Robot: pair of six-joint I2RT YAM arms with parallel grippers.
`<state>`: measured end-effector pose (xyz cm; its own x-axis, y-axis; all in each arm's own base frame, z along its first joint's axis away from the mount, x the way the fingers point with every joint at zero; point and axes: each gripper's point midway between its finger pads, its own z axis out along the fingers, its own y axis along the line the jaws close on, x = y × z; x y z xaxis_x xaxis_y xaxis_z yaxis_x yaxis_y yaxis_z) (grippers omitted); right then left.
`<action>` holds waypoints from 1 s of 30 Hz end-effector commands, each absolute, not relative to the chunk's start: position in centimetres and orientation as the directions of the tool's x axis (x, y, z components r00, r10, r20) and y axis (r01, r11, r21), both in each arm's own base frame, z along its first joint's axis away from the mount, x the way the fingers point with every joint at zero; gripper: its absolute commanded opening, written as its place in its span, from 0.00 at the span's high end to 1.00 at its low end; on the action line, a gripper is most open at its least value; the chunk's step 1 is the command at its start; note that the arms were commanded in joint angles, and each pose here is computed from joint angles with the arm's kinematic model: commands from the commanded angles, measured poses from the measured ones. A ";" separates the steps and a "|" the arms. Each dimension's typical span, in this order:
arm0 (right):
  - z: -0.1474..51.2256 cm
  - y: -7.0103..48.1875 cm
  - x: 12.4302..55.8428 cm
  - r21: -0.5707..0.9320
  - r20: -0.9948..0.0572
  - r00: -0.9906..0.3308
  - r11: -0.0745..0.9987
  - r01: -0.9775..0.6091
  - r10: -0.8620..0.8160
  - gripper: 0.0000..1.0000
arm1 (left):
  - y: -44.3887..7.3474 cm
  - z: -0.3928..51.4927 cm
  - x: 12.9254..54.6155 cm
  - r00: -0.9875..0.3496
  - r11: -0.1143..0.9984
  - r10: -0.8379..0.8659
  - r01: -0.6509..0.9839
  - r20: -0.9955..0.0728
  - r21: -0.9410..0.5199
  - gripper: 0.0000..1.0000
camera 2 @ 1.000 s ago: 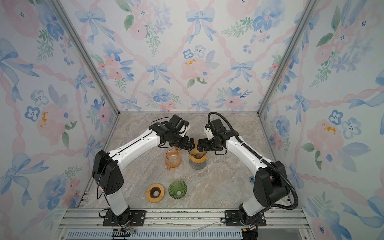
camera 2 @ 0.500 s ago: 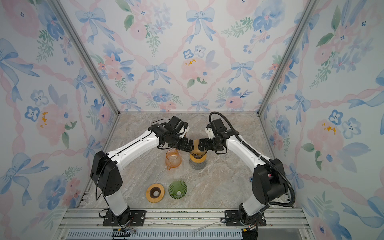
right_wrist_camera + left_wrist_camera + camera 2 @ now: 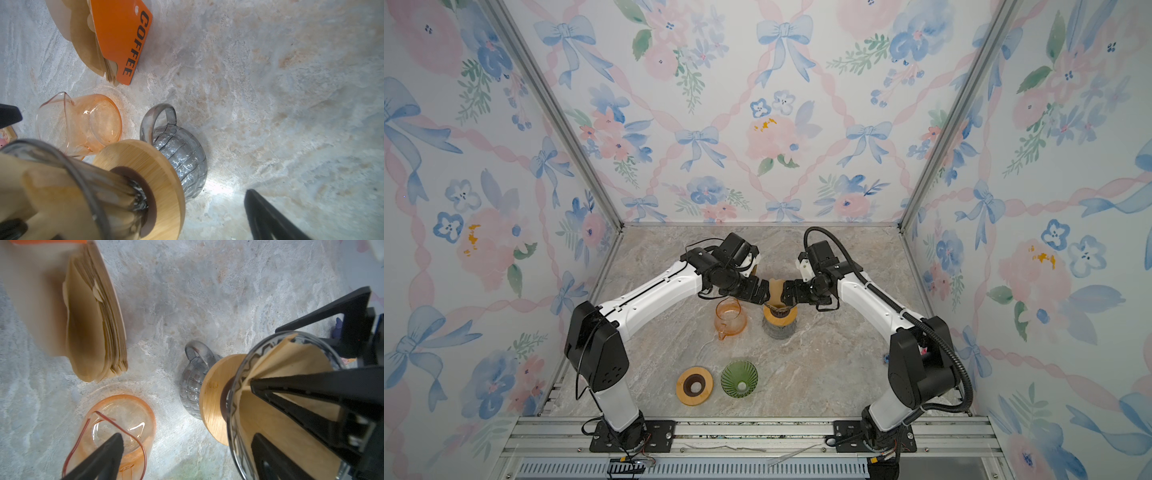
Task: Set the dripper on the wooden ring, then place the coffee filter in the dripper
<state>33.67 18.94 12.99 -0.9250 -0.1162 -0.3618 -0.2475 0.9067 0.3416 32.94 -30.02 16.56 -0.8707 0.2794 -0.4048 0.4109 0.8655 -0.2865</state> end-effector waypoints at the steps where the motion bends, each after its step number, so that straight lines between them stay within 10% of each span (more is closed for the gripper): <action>1: 14.6 19.0 33.5 0.360 -0.401 -0.910 0.894 -0.267 -0.111 0.04 | -29.3 16.1 32.7 -0.879 0.875 0.278 0.398 -0.387 -0.276 0.02; 30: 14.4 17.4 32.3 0.316 -0.366 -0.927 0.926 -0.207 -0.082 0.04 | -29.6 16.4 33.6 -0.865 0.877 0.288 0.411 -0.411 -0.250 0.02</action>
<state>32.88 18.12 15.31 -0.9143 -0.0971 -0.3933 -0.2382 0.9142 0.3280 33.83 -29.62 17.18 -0.8659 0.2620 -0.4261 0.3996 0.8747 -0.2743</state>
